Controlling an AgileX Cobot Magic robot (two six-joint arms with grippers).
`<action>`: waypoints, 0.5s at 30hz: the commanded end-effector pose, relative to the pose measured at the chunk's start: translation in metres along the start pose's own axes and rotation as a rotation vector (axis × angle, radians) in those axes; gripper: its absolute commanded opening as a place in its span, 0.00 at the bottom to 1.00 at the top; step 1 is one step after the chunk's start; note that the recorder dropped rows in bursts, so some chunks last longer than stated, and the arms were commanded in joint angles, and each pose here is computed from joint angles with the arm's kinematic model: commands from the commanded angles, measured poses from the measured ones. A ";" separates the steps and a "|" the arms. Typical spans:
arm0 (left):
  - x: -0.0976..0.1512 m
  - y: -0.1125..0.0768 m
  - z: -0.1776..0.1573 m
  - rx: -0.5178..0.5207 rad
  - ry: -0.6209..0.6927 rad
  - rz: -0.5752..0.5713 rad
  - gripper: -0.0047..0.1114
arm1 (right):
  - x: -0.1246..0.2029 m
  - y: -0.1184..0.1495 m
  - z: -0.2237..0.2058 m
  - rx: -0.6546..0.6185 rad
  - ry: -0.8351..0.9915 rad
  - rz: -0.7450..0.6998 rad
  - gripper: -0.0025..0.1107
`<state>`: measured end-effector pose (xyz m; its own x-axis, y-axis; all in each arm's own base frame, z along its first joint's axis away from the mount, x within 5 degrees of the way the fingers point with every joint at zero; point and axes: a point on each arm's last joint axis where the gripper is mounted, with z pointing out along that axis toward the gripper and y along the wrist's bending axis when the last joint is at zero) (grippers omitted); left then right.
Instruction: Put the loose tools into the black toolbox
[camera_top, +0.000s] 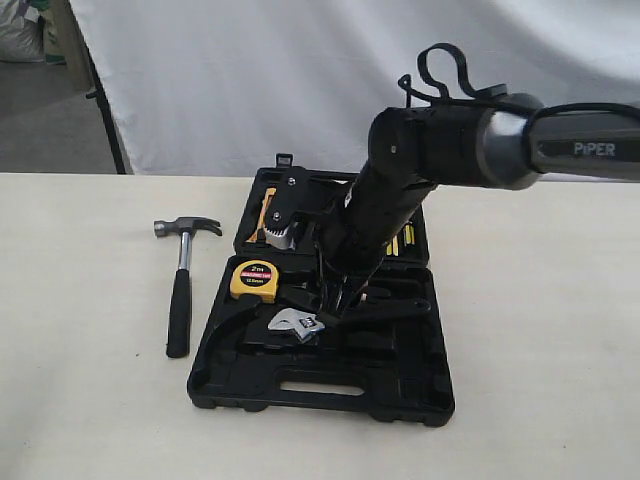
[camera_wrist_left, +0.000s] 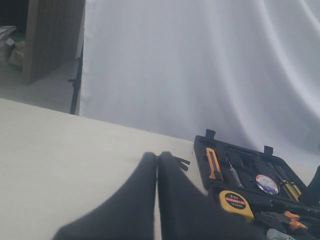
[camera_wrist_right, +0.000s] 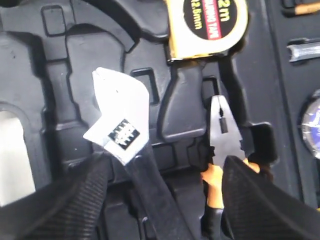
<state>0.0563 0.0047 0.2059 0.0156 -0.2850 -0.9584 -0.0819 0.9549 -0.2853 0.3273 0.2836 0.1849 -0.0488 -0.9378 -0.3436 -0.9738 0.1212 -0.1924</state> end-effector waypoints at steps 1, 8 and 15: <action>-0.002 -0.001 0.000 0.011 -0.012 0.001 0.05 | -0.001 -0.006 -0.001 -0.055 0.053 -0.033 0.58; -0.002 -0.001 0.000 0.011 -0.012 0.001 0.05 | -0.003 -0.011 0.009 -0.096 0.102 -0.108 0.58; -0.002 -0.001 0.000 0.011 -0.012 0.001 0.05 | 0.001 -0.010 0.029 -0.129 0.126 -0.146 0.58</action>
<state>0.0563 0.0048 0.2059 0.0155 -0.2830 -0.9590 -0.0821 0.9555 -0.2833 0.3404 0.2931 0.1609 0.0548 -0.9759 -0.2112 -0.9941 -0.0335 -0.1031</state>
